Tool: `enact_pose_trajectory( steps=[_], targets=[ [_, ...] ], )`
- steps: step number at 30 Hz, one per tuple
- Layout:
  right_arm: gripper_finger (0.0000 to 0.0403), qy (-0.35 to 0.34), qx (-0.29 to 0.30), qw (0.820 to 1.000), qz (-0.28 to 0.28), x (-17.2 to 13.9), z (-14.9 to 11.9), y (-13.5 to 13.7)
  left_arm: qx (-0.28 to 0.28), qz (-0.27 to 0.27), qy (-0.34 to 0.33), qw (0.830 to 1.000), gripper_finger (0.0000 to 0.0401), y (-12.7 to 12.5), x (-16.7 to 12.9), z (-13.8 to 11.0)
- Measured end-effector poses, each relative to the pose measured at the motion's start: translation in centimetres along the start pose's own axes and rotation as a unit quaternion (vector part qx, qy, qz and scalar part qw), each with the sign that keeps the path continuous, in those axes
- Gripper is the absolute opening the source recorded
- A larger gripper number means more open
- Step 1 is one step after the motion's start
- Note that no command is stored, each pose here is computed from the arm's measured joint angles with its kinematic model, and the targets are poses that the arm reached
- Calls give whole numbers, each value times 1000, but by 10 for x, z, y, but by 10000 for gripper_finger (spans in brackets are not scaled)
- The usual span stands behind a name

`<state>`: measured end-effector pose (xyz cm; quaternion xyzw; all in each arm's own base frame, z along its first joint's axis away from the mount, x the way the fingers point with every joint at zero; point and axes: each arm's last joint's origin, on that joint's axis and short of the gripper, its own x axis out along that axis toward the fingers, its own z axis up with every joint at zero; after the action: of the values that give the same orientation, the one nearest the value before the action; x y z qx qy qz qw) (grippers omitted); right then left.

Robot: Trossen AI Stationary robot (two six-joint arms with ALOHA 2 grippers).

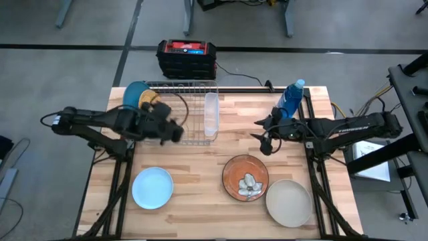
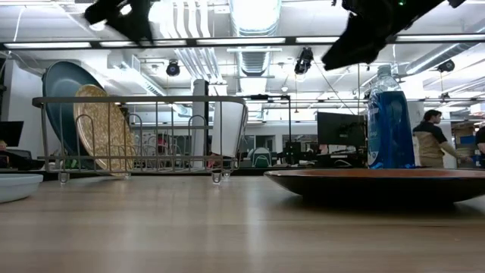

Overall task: Sort dishes
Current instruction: Put the orange plate in the dish rack

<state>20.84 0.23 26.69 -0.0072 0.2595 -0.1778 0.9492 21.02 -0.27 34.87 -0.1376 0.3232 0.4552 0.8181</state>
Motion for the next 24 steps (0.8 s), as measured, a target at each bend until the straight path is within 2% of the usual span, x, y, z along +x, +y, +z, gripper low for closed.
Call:
enact_pose_trajectory(
  steps=[2,5,8,12,16,19,24],
  targets=[
    [240,25,10,999,19,-5,-5,-1,34,-60,-30,997,149,-19,-11,0],
    [238,64,35,995,69,-8,-13,0,94,-139,-64,984,149,-50,-26,-7],
    [241,102,64,986,116,-6,-23,3,141,-177,-75,971,149,-76,-39,-17],
    [249,147,78,978,126,1,-42,7,181,-176,-80,964,149,-102,-48,-32],
    [254,184,48,974,126,8,-64,8,211,-173,-76,959,149,-122,-50,-42],
    [253,201,31,970,133,14,-82,10,231,-168,-70,956,149,-133,-50,-50],
    [252,196,52,970,131,25,-101,12,254,-158,-61,952,149,-142,-46,-58]
  ],
)
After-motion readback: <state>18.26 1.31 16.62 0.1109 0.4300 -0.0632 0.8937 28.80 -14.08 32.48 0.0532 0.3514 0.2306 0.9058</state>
